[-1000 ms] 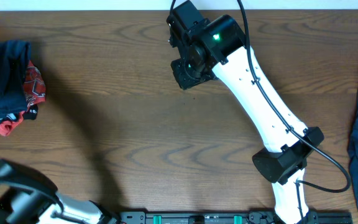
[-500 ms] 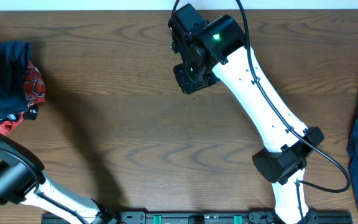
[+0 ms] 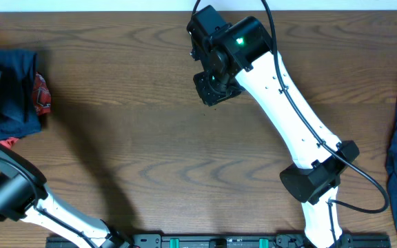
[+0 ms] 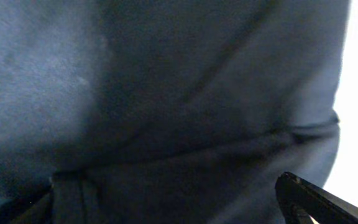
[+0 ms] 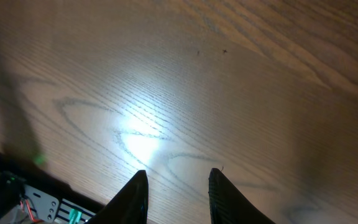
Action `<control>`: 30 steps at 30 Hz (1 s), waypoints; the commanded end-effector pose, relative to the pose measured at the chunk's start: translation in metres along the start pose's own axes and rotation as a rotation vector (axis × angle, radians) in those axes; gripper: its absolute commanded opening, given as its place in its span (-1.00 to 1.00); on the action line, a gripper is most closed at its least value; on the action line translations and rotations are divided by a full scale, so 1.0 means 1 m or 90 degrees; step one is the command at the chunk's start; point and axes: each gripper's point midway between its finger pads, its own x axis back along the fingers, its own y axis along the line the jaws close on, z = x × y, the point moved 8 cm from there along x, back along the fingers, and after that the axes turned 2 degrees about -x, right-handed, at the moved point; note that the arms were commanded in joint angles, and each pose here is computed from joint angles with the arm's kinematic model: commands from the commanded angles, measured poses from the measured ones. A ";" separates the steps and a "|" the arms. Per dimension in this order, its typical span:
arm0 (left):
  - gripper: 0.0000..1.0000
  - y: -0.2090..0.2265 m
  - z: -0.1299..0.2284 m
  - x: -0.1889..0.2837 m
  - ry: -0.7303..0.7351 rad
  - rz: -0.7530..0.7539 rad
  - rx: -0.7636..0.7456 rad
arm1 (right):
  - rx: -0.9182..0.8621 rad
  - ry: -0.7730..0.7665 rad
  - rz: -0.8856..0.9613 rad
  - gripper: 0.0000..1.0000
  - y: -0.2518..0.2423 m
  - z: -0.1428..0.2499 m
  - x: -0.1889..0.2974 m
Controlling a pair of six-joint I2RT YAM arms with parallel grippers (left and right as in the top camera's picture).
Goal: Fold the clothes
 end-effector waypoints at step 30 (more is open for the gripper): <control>0.96 -0.121 0.080 0.269 -0.095 0.414 -0.294 | 0.052 -0.207 0.192 0.98 -0.044 -0.054 0.014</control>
